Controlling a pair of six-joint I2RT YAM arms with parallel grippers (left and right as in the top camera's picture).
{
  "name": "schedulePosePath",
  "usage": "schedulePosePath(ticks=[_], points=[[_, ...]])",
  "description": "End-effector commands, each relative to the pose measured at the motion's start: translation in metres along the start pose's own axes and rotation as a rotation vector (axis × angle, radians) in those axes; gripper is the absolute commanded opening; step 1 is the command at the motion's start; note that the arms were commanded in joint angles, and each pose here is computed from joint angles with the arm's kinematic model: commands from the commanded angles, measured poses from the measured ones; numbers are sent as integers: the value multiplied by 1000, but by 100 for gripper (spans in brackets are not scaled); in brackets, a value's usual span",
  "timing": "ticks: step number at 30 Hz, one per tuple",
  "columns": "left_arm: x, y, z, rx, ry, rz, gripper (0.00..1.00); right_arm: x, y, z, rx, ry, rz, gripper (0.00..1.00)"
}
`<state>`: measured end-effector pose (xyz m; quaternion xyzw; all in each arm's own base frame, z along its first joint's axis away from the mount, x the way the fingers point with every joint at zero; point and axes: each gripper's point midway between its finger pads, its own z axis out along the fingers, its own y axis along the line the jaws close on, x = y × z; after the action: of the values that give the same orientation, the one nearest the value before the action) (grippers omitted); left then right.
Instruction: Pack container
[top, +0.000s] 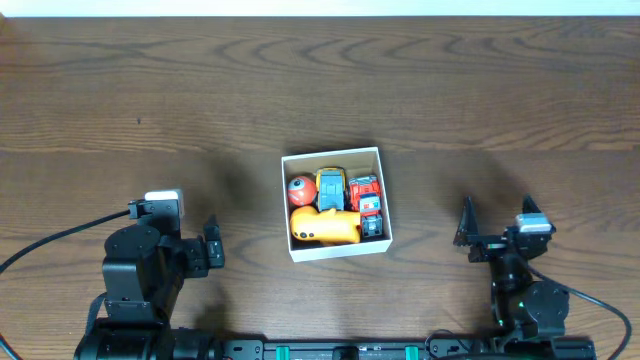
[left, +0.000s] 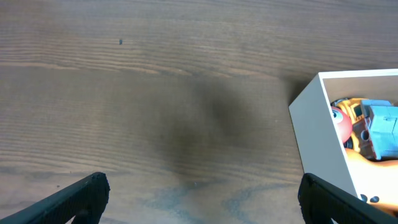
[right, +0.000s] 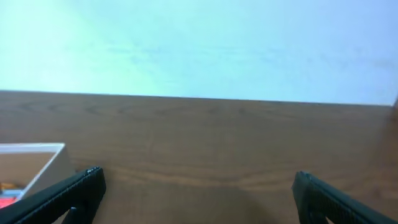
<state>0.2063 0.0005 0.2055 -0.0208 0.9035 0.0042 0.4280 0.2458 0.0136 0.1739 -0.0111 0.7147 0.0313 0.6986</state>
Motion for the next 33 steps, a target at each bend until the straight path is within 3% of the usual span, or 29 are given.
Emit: schedulePosePath(ticks=[1, 33], points=[[2, 2, 1, -12, 5, -7, 98, 11, 7, 1, -34, 24, -86, 99], [2, 2, 1, -12, 5, -7, 98, 17, 8, 0, -39, 49, -109, 99]])
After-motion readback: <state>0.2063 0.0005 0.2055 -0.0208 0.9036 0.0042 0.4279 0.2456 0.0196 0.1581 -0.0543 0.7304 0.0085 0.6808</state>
